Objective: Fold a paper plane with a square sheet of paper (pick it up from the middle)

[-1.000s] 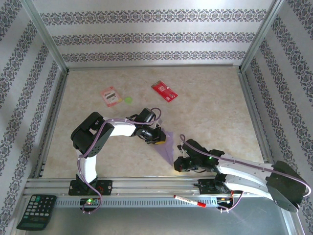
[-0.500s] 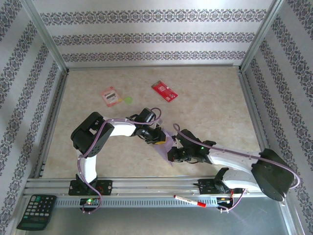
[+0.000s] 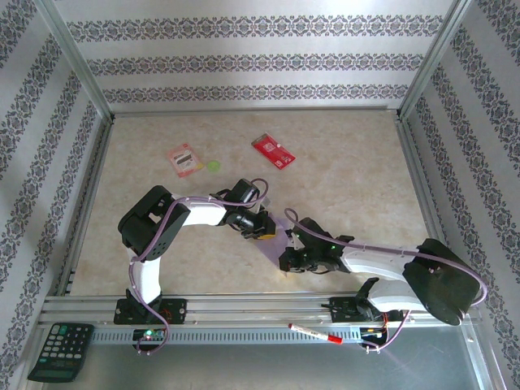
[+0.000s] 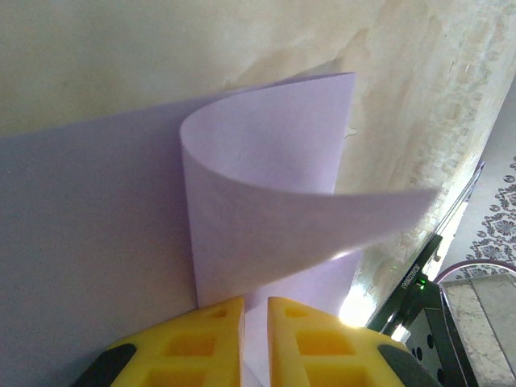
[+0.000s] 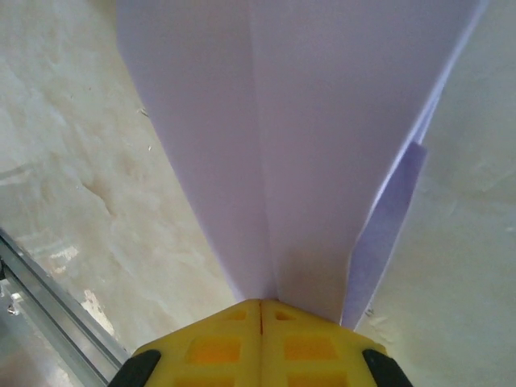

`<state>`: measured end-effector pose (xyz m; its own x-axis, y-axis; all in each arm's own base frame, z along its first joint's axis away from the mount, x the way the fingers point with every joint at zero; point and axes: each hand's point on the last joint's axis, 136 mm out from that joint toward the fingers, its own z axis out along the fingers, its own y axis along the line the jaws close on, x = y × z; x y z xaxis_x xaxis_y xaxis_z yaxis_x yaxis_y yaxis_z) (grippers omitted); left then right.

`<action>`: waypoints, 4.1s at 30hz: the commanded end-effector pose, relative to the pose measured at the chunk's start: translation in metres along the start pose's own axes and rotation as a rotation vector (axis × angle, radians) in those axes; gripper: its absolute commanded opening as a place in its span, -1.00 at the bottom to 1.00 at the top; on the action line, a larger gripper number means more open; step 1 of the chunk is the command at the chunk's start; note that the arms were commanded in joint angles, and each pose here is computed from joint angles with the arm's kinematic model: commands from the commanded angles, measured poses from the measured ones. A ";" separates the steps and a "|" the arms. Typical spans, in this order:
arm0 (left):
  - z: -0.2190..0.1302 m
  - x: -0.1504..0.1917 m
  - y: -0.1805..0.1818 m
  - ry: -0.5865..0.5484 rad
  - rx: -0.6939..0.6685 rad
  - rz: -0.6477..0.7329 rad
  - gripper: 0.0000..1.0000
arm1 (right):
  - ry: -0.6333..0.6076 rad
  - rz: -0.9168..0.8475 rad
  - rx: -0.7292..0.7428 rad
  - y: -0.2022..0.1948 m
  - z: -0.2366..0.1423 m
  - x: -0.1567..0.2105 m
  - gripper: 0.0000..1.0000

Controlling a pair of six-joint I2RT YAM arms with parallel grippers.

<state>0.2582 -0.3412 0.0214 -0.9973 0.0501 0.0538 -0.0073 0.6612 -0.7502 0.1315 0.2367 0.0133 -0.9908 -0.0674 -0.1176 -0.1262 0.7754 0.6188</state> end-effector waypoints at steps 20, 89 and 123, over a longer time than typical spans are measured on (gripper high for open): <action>0.009 0.012 0.054 0.041 -0.157 -0.094 -0.68 | -0.084 0.052 -0.136 0.023 -0.036 -0.004 -1.00; 0.007 0.010 0.054 0.046 -0.165 -0.094 -0.68 | 0.046 0.104 -0.025 -0.021 0.004 0.015 -1.00; -0.008 0.042 -0.039 0.014 0.105 -0.087 -1.00 | 0.042 0.184 0.001 -0.046 0.004 0.030 -1.00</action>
<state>0.2177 -0.3467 0.0567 -0.9924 0.0046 0.1229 -0.0938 0.6178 -0.7807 0.1300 0.2321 0.0130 -0.9969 0.0139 -0.0773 -0.0472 0.6807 0.7310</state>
